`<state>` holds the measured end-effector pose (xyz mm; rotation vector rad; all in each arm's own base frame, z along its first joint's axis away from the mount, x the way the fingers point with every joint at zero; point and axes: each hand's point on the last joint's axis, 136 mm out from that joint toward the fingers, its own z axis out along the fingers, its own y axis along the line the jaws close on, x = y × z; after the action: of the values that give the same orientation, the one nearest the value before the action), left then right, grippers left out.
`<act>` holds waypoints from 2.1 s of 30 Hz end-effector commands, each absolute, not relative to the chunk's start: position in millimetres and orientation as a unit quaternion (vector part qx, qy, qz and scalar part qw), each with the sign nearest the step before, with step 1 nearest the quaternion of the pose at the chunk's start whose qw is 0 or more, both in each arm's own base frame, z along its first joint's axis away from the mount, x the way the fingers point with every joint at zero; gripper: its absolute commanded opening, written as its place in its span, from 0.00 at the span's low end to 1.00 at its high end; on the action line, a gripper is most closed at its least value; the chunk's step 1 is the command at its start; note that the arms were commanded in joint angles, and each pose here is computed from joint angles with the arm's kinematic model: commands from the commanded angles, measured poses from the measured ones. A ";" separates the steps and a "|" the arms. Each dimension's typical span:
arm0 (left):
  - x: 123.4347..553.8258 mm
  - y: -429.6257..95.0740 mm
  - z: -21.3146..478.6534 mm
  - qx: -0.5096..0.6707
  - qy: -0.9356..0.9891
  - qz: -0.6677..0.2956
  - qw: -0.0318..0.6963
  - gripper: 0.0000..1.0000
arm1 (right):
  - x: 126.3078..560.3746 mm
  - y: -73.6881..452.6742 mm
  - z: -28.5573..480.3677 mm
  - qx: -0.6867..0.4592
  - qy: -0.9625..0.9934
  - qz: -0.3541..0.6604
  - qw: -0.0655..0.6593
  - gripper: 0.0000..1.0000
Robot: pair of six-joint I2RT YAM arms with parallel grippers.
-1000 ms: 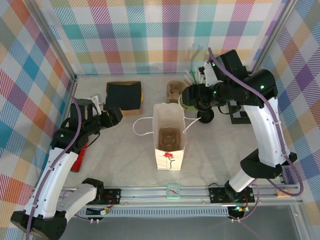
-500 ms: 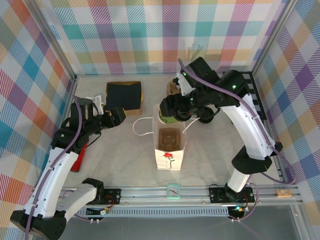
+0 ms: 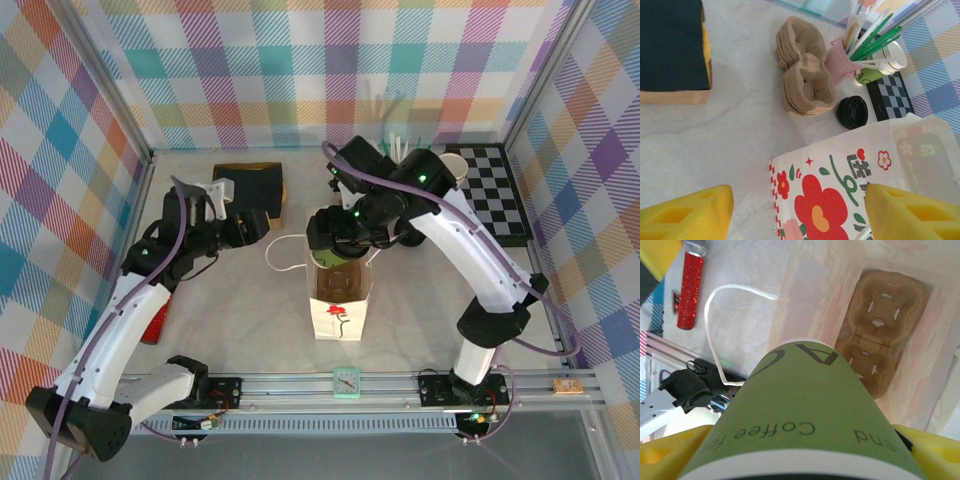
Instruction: Pack the takeout coffee
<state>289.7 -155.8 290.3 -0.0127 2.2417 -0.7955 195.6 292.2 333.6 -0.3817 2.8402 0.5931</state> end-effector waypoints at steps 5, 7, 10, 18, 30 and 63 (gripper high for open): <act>303.1 -185.8 326.4 0.055 0.849 -0.339 0.401 0.70 | 170.2 253.3 295.7 -0.109 0.990 0.087 0.033 0.69; 306.3 -191.4 328.3 0.062 0.848 -0.342 0.399 0.70 | 169.3 250.3 291.8 -0.108 0.991 0.077 0.032 0.69; 308.8 -202.3 328.5 0.076 0.848 -0.352 0.390 0.70 | 168.0 246.1 286.5 -0.107 0.992 0.062 0.030 0.69; 311.0 -230.8 322.7 0.115 0.852 -0.355 0.368 0.70 | 169.9 241.8 275.4 -0.119 0.992 0.032 0.029 0.68; 317.8 -268.9 307.1 0.169 0.865 -0.338 0.329 0.70 | 171.4 229.4 260.6 -0.148 0.989 -0.011 0.024 0.67; 332.4 -263.6 297.1 0.140 0.889 -0.246 0.360 0.40 | 177.6 219.7 268.4 -0.205 0.977 -0.023 0.050 0.66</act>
<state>337.0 -272.1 276.4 0.4049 2.3487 -0.6499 202.5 262.3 266.3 -0.5559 2.8905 0.1186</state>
